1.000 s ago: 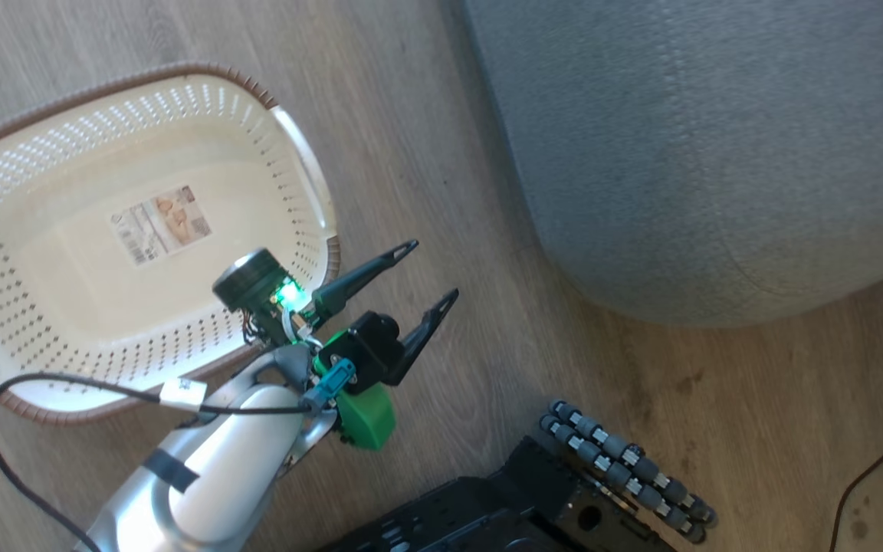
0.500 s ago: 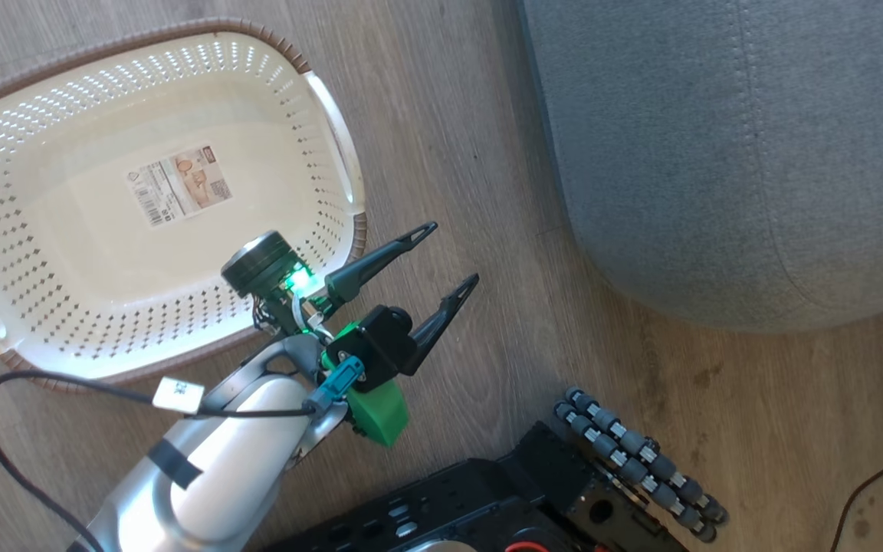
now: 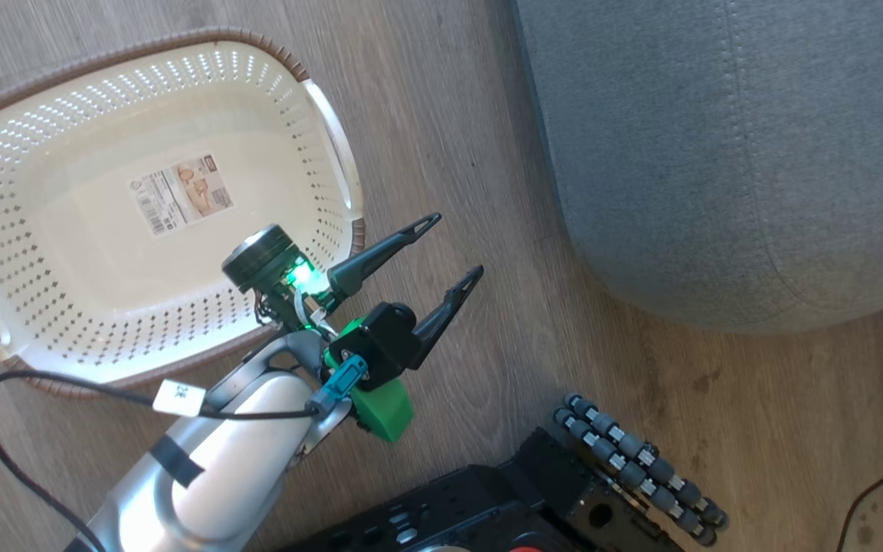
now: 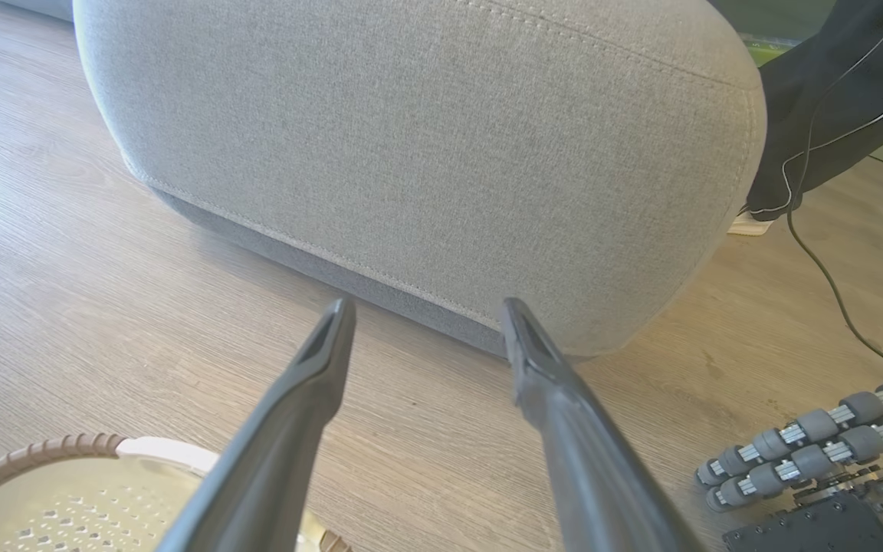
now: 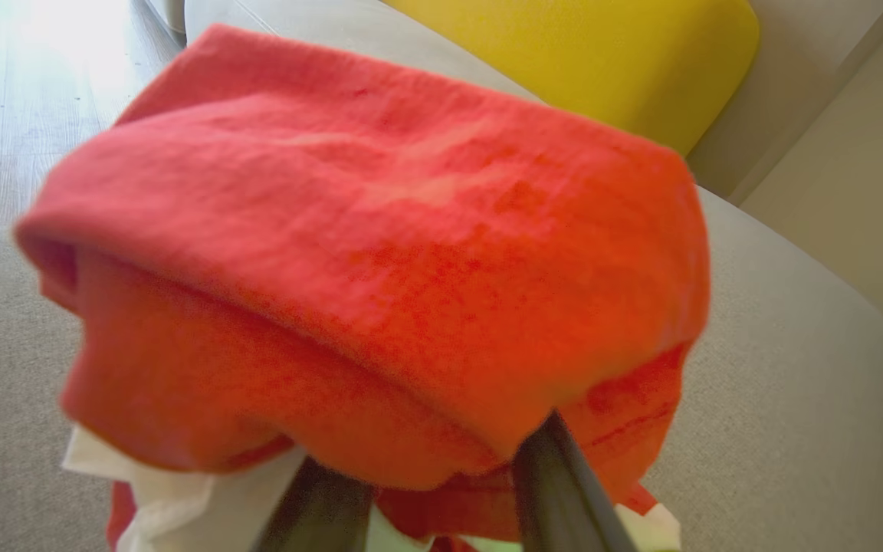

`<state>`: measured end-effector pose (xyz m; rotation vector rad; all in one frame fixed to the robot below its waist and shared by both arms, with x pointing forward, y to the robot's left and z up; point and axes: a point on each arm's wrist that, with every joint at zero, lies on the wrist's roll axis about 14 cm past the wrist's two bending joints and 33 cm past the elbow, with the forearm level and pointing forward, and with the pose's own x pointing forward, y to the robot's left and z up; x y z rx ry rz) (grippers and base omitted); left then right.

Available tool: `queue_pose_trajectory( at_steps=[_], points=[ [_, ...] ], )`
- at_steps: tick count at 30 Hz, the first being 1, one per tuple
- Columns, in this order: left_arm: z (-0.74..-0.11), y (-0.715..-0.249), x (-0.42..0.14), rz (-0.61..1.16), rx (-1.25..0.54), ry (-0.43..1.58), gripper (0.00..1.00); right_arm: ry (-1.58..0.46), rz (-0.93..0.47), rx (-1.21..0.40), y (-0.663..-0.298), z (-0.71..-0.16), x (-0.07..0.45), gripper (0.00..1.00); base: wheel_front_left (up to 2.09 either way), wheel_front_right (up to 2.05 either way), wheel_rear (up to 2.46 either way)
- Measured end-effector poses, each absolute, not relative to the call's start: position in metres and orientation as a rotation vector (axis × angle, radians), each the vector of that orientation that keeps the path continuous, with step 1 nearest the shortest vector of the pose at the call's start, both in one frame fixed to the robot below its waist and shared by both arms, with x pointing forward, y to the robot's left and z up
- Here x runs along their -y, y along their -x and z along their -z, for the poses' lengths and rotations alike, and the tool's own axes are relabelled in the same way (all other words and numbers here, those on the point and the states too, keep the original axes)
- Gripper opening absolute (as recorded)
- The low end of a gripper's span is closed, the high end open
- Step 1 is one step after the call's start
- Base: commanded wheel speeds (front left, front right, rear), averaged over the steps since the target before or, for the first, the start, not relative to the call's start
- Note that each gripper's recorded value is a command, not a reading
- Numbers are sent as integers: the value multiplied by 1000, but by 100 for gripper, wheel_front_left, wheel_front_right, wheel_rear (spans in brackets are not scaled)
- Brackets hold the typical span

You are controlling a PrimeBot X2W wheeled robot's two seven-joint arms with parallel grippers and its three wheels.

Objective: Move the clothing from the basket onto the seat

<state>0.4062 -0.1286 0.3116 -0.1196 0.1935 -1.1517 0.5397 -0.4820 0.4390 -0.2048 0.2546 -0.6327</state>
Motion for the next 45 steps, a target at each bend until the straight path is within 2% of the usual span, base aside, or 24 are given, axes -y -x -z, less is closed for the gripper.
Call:
queue_pose_trajectory(
  at_steps=[5,20,28,33,39,45],
  points=[
    [-325,-406,132,1162,-165,110,100,168,614,-231,-541,-450,475,100,0,0,0],
    [-402,-391,151,1190,-68,134,100,181,526,-348,-508,-483,463,100,0,0,0],
    [-453,-380,147,1134,-5,150,100,220,479,-211,-500,-554,458,100,0,0,0],
    [-480,-378,129,1048,33,148,100,293,348,-22,-511,-613,423,100,0,0,0],
    [-499,-374,97,922,62,123,100,280,212,218,-498,-682,386,100,0,0,0],
    [-521,-397,44,693,122,96,100,231,42,395,-489,-716,327,100,0,0,0]
  ],
)
